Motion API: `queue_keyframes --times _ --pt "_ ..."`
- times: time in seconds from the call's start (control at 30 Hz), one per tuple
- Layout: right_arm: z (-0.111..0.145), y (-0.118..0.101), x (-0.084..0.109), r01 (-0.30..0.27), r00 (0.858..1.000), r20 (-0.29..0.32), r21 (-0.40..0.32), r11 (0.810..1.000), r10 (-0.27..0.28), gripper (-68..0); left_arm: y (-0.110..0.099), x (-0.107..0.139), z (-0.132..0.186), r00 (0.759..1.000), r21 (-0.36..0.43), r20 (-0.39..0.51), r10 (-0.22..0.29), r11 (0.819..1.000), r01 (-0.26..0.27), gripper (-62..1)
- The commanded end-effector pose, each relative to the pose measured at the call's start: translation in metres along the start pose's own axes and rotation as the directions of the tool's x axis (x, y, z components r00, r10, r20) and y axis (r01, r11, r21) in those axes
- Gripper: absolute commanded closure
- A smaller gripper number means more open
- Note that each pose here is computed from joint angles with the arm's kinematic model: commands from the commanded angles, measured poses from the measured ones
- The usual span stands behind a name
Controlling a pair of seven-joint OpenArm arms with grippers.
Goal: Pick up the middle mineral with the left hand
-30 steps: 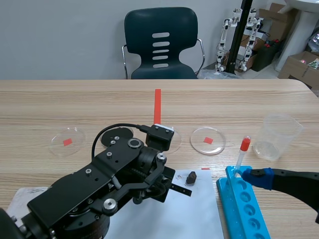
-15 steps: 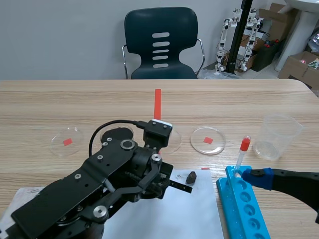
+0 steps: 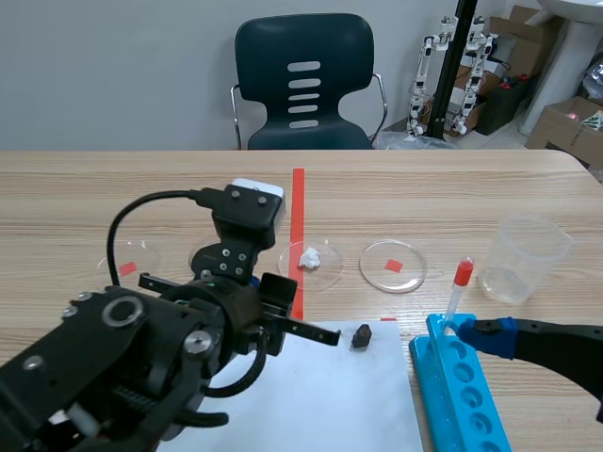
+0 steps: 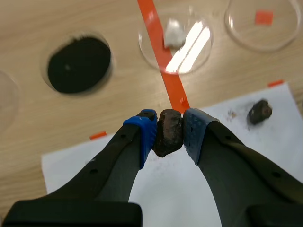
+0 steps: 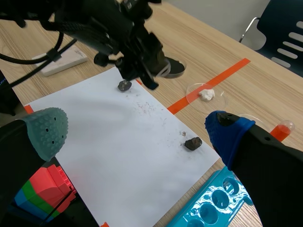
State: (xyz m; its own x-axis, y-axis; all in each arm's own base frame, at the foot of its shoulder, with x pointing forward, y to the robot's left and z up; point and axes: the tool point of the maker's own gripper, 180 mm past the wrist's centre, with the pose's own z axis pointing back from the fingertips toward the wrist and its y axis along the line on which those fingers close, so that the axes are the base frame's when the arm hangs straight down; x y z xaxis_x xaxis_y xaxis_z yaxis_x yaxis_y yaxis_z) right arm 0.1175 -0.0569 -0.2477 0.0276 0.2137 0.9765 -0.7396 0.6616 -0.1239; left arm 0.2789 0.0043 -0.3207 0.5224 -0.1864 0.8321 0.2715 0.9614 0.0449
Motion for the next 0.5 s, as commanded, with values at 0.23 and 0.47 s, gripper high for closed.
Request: queue_keyframes --times 0.23,0.47 --pt "-0.002 -0.004 0.011 -0.006 0.999 0.038 -0.014 1.000 0.007 -60.6 0.025 0.052 0.048 0.927 -0.038 0.372 -0.051 0.997 0.070 -10.0" --pt "-0.002 -0.004 0.011 -0.006 0.999 0.038 -0.014 1.000 0.007 -60.6 0.036 0.065 0.082 0.871 -0.129 0.487 -0.061 0.982 0.141 -10.0"
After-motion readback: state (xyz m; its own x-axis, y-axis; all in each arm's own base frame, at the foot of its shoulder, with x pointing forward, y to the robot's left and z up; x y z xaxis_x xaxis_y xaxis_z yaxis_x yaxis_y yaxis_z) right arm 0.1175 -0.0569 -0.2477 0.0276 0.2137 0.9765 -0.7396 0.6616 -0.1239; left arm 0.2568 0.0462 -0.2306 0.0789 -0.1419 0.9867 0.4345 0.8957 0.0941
